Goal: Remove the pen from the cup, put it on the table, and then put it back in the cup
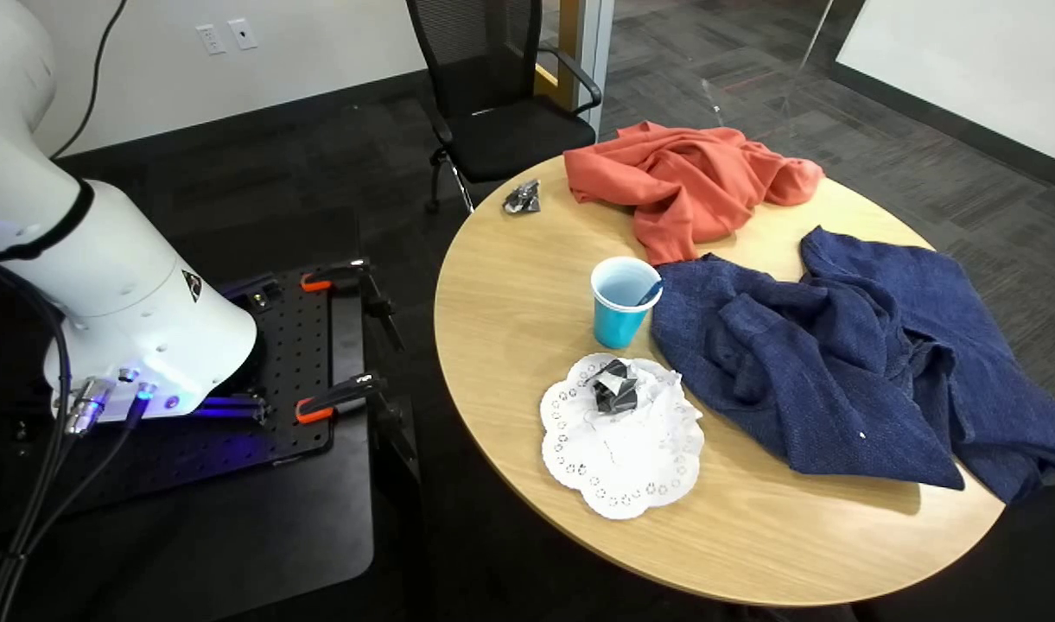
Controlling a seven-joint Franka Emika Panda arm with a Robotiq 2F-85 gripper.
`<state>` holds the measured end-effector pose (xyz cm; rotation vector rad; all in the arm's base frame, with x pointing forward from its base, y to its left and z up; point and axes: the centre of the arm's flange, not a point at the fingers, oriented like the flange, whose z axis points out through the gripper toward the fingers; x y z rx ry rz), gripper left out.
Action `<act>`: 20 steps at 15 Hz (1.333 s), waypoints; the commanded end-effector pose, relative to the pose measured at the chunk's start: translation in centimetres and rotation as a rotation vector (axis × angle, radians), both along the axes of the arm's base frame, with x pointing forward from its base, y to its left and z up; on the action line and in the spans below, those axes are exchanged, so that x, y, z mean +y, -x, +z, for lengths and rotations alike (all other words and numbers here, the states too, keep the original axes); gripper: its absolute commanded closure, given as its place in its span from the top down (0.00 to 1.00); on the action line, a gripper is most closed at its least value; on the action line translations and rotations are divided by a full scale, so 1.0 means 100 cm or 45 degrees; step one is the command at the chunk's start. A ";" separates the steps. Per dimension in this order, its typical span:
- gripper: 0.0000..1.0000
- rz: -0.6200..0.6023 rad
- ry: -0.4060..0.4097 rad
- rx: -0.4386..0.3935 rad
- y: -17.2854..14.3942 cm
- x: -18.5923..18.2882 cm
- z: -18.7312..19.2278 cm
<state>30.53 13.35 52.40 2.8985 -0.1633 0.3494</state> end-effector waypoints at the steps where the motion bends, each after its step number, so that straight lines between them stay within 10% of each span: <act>1: 1.00 -0.044 -0.010 -0.015 -0.046 -0.030 -0.015; 11: 1.00 -0.149 -0.113 0.016 -0.134 -0.083 -0.117; 20: 1.00 -0.173 -0.123 0.084 -0.142 -0.102 -0.174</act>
